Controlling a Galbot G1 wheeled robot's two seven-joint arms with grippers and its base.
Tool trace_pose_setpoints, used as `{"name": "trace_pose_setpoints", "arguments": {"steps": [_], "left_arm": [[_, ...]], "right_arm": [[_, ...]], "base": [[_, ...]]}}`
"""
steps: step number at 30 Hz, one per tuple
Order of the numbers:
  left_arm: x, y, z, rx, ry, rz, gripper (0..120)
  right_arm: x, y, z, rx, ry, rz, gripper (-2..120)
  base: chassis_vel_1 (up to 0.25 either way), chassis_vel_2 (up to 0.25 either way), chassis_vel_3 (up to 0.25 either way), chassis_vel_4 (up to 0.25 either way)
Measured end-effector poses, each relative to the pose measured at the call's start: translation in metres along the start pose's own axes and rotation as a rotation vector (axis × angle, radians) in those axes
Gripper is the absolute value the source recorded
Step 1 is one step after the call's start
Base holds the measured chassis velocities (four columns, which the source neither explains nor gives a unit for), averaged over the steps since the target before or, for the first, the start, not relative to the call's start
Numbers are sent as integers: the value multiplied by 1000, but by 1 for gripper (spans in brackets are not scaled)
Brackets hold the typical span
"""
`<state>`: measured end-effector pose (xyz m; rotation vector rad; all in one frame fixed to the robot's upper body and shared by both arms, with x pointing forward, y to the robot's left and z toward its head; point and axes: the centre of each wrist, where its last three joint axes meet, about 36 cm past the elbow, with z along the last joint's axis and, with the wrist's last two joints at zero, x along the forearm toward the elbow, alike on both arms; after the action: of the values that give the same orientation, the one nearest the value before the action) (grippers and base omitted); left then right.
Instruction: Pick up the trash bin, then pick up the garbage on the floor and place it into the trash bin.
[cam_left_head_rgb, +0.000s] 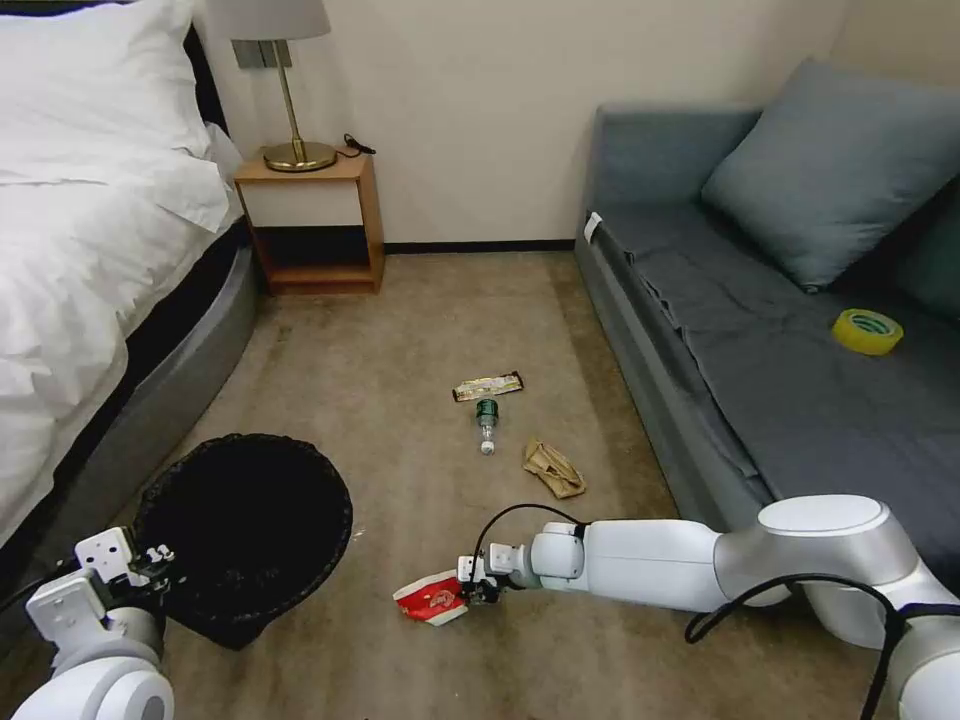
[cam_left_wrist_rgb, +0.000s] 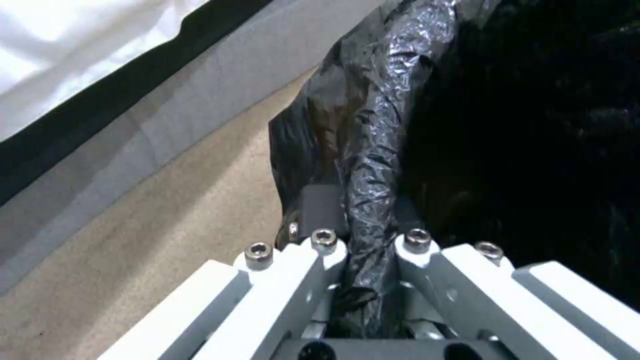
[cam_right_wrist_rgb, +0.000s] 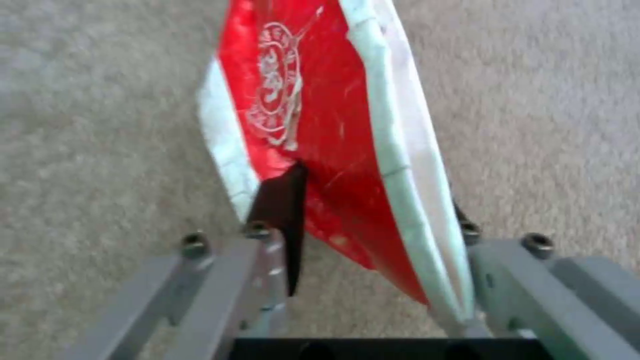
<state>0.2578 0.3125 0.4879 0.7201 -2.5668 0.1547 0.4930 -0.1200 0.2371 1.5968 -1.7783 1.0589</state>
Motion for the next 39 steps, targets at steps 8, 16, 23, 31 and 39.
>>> {"name": "trace_pose_setpoints", "arguments": {"steps": [8, 16, 23, 31, 39], "left_arm": [[0, 0, 1, 0, -1, -2, 3], [0, -3, 3, -4, 1, -2, 3], [-3, -4, 7, -7, 6, -3, 3], [-4, -11, 12, -16, 19, 15, 3], [-2, -16, 14, -27, 20, 23, 3]], "right_arm": [[8, 1, 11, 4, -51, 6, 1], [18, 2, 21, -6, -103, 41, 0], [51, -4, 36, -56, -147, 123, 0], [128, -35, 13, -172, -263, 383, 0], [218, -14, -113, -303, -609, 462, 0]], "base": [[0, 0, 0, 0], [0, 0, 0, 0], [0, 0, 0, 0], [0, 0, 0, 0], [0, 0, 0, 0]]}}
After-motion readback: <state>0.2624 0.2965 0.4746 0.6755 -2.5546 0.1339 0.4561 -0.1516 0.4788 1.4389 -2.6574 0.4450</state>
